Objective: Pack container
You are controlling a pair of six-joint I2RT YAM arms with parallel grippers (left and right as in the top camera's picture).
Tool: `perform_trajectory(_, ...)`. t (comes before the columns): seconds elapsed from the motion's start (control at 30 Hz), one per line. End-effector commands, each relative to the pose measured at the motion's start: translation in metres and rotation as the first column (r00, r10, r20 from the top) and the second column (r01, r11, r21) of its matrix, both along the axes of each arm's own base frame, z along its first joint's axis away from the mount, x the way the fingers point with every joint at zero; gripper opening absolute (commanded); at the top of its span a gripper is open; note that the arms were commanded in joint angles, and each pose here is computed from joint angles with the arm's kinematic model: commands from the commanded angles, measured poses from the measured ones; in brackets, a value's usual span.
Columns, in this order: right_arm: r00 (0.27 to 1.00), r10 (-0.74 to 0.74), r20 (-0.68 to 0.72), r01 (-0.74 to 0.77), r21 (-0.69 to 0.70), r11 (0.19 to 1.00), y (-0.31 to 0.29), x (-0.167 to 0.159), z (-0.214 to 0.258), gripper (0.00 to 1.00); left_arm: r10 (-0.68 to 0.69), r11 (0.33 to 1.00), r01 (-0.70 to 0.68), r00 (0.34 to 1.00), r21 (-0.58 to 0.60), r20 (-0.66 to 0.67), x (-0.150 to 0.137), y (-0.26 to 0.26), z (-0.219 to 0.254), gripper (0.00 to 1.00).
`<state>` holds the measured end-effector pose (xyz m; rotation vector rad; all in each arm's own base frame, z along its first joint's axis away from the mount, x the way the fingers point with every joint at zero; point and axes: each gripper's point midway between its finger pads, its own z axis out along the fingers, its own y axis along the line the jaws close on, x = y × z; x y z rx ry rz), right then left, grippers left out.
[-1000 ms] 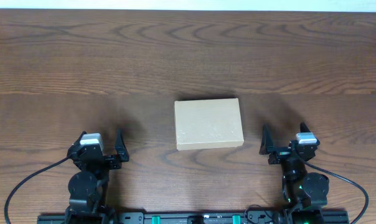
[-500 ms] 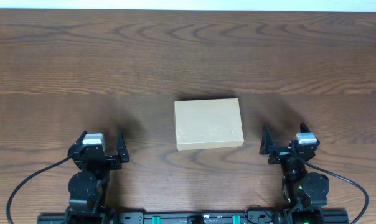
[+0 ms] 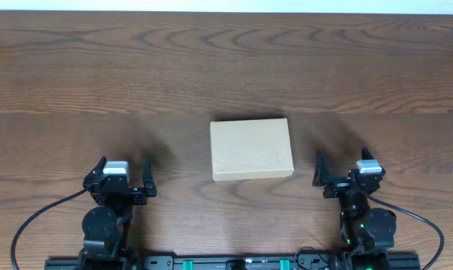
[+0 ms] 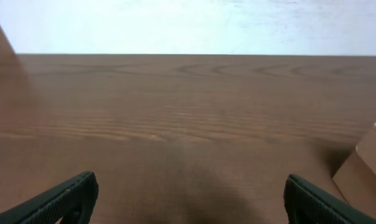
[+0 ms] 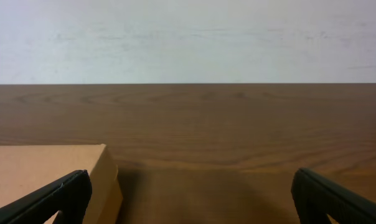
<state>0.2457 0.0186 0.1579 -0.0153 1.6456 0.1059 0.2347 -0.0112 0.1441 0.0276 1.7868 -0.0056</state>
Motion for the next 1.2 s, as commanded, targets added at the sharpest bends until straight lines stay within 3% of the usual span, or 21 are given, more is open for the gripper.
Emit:
perform_trajectory(0.0, 1.0, -0.003, -0.001, 0.003, -0.009, 1.0, -0.0004, -0.0001, -0.0014, 0.99, -0.048, 0.997, 0.049, 0.998, 0.054, -0.028, -0.0001, -0.0057, -0.014, 0.95)
perform_trajectory(1.17, 1.0, -0.003, -0.001, 0.003, -0.009, 1.0, -0.0004, -0.0001, -0.0014, 0.99, -0.043, 0.999, 0.044, 0.999, 0.032, -0.028, -0.0001, -0.0057, -0.014, 0.95)
